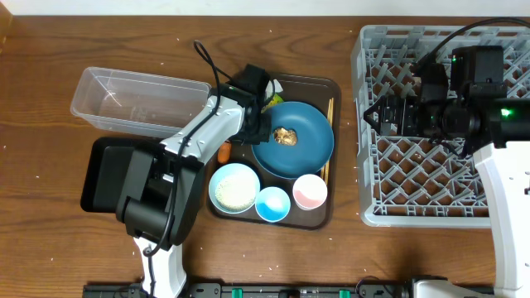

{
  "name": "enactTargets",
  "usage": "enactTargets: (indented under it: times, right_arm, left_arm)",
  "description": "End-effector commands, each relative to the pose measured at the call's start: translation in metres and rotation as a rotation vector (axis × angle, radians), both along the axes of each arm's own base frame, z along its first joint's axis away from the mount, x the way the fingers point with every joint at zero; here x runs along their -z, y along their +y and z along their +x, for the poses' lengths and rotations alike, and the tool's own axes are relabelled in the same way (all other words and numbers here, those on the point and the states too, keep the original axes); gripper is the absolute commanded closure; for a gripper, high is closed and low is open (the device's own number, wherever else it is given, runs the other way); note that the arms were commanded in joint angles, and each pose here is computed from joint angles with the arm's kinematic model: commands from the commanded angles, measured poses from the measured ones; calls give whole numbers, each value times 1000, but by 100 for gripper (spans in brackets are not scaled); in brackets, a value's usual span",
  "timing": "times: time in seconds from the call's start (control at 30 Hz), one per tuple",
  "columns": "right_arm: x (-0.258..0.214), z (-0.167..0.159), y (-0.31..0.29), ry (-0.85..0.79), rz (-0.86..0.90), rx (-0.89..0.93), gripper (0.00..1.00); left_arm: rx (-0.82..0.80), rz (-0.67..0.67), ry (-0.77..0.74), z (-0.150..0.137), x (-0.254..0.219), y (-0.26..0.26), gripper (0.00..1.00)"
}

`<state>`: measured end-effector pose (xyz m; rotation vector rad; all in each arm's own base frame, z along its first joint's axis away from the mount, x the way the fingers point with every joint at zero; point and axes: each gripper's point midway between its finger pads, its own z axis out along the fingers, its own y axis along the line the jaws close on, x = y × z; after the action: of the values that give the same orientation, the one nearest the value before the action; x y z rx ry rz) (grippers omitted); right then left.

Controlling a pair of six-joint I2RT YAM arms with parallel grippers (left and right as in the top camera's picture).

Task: Sort waste into correct bins and load items into the dishwasher rack
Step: 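Reach left gripper to the blue plate rim and grasp it, then tilt the blue plate over the black tray to dump the food scrap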

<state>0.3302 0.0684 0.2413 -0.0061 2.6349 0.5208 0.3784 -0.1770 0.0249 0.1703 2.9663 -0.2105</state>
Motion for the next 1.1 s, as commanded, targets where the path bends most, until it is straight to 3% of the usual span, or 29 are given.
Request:
enactTargets:
  times: [0.0,0.1,0.23,0.33,0.47,0.63,0.8,0.93,1.07]
  right_arm:
    - [-11,2,-2,-32,-2,7,1]
    - [-11,2,-2,-31,-2,7,1]
    - [-11,2,-2,-30,-2,7,1]
    - [-11,2,-2,-30,-3,7,1]
    - [-11,2,-2,-30,-3,7,1]
    - [-11,2,-2,-30,-3,7,1]
    - [-10,1,-2,-25,-3,7,1]
    - [-10,1,-2,-25,-3,7,1]
    - [-10,1,-2,-26,-3,7,1]
  left_arm:
    - [-1,19,9,0,7,4,92]
    - [0,24,23,-2,12,5,87]
    - [1,37,55,-8,21,6,87]
    - [1,33,56,-7,22,5,94]
    - [5,12,54,-5,12,1,94]
    - [-16,-72,0,8,-35,-3,94]
    - [-107,-126,-128,21,-103,24,94]
    - [-175,-137,-189,9,-149,59,94]
    - [-285,-26,-205,-21,-178,113,94]
